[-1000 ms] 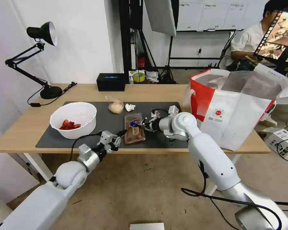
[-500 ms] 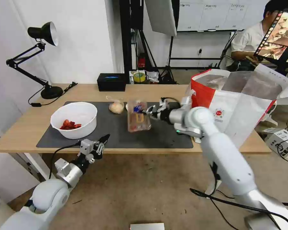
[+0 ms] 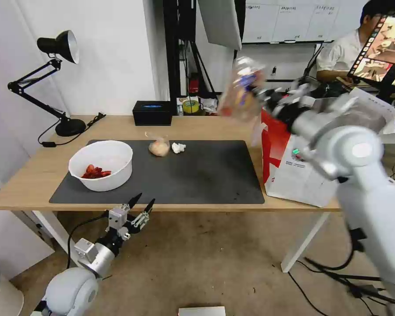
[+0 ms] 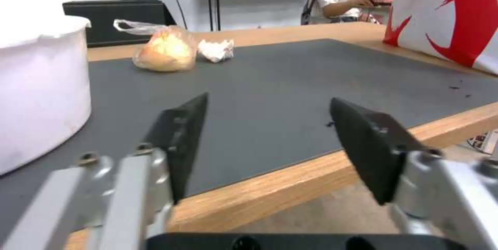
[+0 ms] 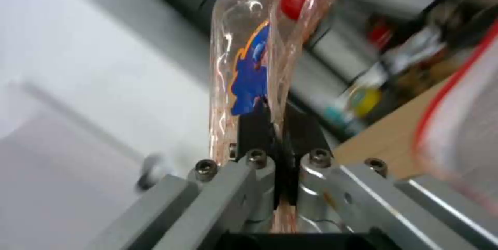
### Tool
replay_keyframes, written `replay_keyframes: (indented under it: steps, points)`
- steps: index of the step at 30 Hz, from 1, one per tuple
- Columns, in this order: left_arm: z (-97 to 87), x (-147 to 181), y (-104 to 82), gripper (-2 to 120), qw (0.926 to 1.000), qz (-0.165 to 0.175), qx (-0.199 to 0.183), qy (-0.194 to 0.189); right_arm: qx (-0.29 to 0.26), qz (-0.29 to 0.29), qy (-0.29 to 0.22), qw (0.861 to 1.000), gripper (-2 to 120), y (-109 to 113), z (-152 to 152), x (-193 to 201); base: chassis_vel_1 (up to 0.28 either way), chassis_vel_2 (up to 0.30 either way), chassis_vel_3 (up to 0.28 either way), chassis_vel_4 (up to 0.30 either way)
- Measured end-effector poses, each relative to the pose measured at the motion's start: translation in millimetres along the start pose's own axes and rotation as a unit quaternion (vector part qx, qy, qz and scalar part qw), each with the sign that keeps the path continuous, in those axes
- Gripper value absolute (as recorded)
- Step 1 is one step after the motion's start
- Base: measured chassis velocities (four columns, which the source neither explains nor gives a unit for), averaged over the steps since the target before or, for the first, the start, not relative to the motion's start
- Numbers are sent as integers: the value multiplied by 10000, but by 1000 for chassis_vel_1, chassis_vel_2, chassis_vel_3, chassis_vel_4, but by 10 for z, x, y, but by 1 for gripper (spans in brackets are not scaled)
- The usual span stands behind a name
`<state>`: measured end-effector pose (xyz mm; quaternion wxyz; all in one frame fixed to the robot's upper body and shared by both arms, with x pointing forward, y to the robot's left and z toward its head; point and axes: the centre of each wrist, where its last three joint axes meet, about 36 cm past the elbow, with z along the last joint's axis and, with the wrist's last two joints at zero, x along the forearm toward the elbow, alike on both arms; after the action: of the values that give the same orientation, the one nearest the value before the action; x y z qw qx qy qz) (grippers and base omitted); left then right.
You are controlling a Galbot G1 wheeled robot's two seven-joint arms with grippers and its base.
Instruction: Pick up the trash from the table and place it into the takeout bag.
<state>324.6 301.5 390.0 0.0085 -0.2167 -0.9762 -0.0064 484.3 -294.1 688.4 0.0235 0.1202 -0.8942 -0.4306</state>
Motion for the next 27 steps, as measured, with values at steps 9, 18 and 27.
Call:
replay_keyframes:
  steps: [9, 18, 27]
  points:
    - [65, -2, -55, 103, 10000, 15, 59, 56, 1157, 1088, -1184, 9802, 0, -329, -298, -40, 0, 0, 0, 0]
    - [92, -5, -75, 114, 9999, 16, 98, 70, 1722, 1398, -1161, 9681, 0, -577, -44, -104, 0, 0, 0, 0]
    - [89, 2, -37, 109, 9999, 34, 59, 103, 1712, 1358, -985, 9709, 0, -602, 106, -66, 0, 0, 0, 0]
